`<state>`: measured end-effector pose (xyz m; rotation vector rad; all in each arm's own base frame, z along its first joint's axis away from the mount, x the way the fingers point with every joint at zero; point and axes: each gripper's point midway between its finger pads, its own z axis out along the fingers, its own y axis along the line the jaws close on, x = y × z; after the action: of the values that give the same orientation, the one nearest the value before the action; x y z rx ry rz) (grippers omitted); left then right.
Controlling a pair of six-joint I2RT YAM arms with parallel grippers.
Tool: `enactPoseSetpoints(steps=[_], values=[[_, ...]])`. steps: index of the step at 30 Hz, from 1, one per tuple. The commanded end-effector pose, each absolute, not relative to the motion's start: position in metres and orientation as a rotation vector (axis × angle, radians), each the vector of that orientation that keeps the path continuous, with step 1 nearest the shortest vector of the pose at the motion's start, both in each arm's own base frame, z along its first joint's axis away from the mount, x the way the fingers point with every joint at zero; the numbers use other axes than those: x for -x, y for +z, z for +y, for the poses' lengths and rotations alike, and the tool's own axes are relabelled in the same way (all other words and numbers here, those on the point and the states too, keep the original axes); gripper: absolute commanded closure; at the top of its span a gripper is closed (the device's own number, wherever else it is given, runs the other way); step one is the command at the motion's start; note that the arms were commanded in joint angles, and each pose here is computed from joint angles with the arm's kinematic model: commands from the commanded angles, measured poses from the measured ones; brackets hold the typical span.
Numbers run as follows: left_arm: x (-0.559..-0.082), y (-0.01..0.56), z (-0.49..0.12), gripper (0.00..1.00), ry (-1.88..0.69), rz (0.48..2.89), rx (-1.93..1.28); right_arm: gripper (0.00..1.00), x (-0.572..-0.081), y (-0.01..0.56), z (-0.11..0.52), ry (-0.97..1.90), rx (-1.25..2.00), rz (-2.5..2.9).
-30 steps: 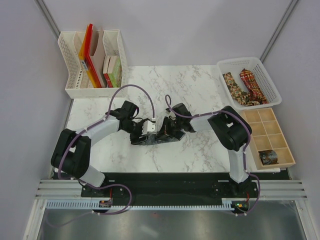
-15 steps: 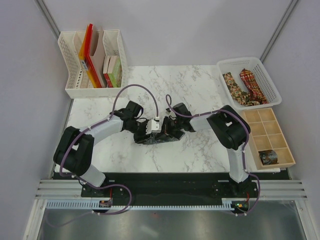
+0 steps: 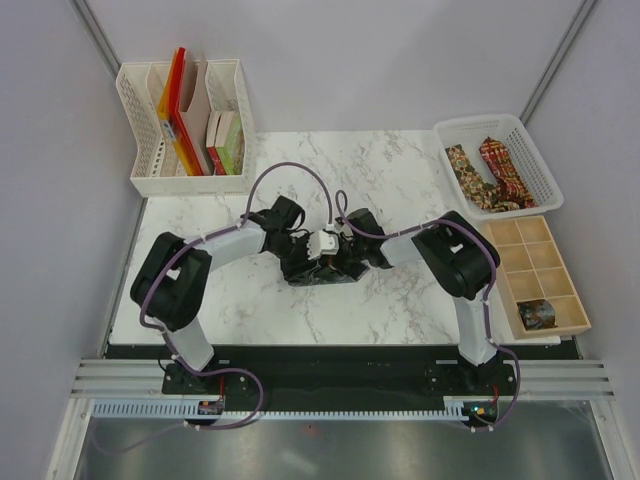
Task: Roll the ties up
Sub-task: Roll the tie at the center of the board.
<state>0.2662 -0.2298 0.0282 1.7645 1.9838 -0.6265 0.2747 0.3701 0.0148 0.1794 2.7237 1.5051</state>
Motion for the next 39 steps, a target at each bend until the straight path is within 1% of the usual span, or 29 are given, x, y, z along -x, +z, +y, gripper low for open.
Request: enactPoseSetpoints(steps=[1,5,6,7,8,10,13,14,17,19,23,30,33,35,37,38,39], values=[[-0.267,0.008,-0.227,0.43,-0.606,2.05,-1.793,0.97,-0.265,-0.004,0.365,1.449,-0.232,2.761],[-0.252,-0.004,-0.213,0.51,-0.616,2.102,-1.874,0.84,-0.279,0.031,0.359,1.538,-0.187,2.678],[-0.249,-0.007,-0.21,0.54,-0.613,2.101,-1.898,0.83,-0.282,0.036,0.356,1.543,-0.179,2.669],[-0.246,-0.009,-0.207,0.55,-0.614,2.105,-1.917,0.82,-0.285,0.042,0.353,1.542,-0.174,2.661],[-0.245,-0.012,-0.206,0.57,-0.615,2.116,-1.925,0.77,-0.29,0.053,0.348,1.549,-0.136,2.632],[-0.242,-0.014,-0.203,0.6,-0.622,2.127,-1.953,0.74,-0.293,0.062,0.343,1.547,-0.124,2.637],[-0.241,-0.016,-0.203,0.6,-0.64,2.125,-1.967,0.65,-0.296,0.073,0.335,1.562,-0.097,2.606],[-0.241,-0.016,-0.204,0.6,-0.644,2.125,-1.969,0.59,-0.297,0.074,0.333,1.563,-0.093,2.6],[-0.24,-0.016,-0.204,0.59,-0.654,2.121,-1.975,0.52,-0.296,0.075,0.338,1.6,-0.12,2.583],[-0.24,-0.015,-0.206,0.58,-0.661,2.113,-1.975,0.48,-0.296,0.074,0.342,1.624,-0.14,2.568],[-0.241,-0.014,-0.207,0.57,-0.663,2.107,-1.972,0.46,-0.288,0.07,0.355,1.648,-0.152,2.572],[-0.242,-0.012,-0.21,0.55,-0.676,2.107,-1.958,0.46,-0.279,0.055,0.365,1.621,-0.178,2.6],[-0.242,-0.012,-0.209,0.55,-0.674,2.109,-1.959,0.49,-0.28,0.043,0.363,1.593,-0.195,2.623],[-0.242,-0.011,-0.209,0.54,-0.673,2.109,-1.955,0.56,-0.278,0.033,0.36,1.549,-0.194,2.654],[-0.243,-0.01,-0.209,0.52,-0.671,2.106,-1.954,0.66,-0.275,0.026,0.357,1.519,-0.186,2.681],[-0.243,-0.009,-0.209,0.52,-0.674,2.105,-1.949,0.71,-0.273,0.02,0.352,1.475,-0.182,2.707],[-0.243,-0.008,-0.21,0.51,-0.672,2.101,-1.949,0.8,-0.272,0.017,0.351,1.463,-0.176,2.714]])
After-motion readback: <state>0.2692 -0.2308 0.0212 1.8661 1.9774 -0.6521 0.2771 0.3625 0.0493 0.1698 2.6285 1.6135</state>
